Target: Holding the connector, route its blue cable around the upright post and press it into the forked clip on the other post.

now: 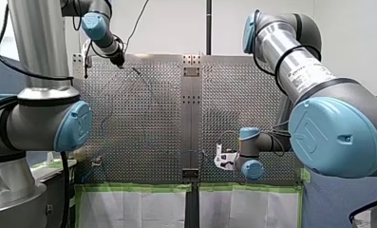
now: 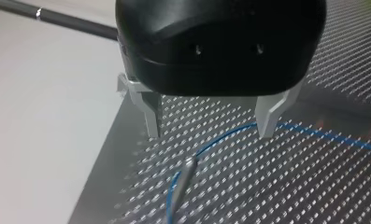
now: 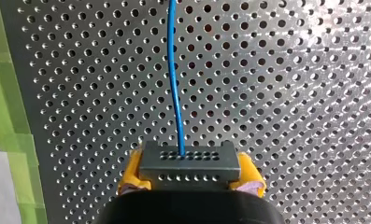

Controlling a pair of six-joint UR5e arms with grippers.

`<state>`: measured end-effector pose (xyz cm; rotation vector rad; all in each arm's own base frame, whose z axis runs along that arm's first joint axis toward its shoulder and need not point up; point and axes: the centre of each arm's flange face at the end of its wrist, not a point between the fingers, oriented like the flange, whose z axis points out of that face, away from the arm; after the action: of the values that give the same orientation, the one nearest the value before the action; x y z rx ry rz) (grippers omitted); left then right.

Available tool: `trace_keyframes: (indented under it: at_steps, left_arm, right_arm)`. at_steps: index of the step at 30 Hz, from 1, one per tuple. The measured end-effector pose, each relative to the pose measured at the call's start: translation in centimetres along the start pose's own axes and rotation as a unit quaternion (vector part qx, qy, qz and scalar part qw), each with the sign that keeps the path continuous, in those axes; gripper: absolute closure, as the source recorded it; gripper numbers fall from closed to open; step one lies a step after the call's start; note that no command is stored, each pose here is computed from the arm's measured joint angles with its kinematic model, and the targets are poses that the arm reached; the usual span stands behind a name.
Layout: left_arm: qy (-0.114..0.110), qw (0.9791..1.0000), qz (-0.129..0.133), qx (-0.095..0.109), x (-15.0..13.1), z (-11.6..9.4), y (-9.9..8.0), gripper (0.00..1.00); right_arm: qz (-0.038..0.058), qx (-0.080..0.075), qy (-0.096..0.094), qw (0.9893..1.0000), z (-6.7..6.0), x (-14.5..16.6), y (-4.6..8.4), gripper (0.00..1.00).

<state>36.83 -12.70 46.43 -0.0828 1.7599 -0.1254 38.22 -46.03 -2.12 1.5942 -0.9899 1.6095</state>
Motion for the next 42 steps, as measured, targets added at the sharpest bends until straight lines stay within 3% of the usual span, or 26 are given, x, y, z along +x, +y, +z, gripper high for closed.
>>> trace_keyframes:
  at_steps: [8,15,23,34,42]
  left_arm:
    - [0.033,0.9984,0.023,0.040,4.7,1.8,-1.5,0.00]
    - [0.060,0.9958,0.056,0.042,9.0,2.8,-2.5,0.00]
    - [0.085,0.9900,0.104,0.042,14.0,3.6,-4.0,0.00]
    - [0.048,0.9849,0.160,0.046,14.2,6.2,-7.3,0.00]
    - [-0.007,0.9806,0.191,0.044,12.2,5.7,-9.6,0.00]
  right_arm:
    - [-0.0005,0.000,-0.001,1.0000,0.0,0.0,0.0,1.00]
    - [-0.0004,0.001,-0.004,1.0000,-0.1,-0.1,-0.1,1.00]
    - [0.0000,0.004,-0.006,1.0000,-0.2,-0.1,-0.5,1.00]
    - [0.0016,0.009,-0.007,0.9999,-0.3,-0.2,-1.1,1.00]
    - [0.0022,0.010,-0.004,0.9999,-0.3,-0.2,-1.2,1.00]
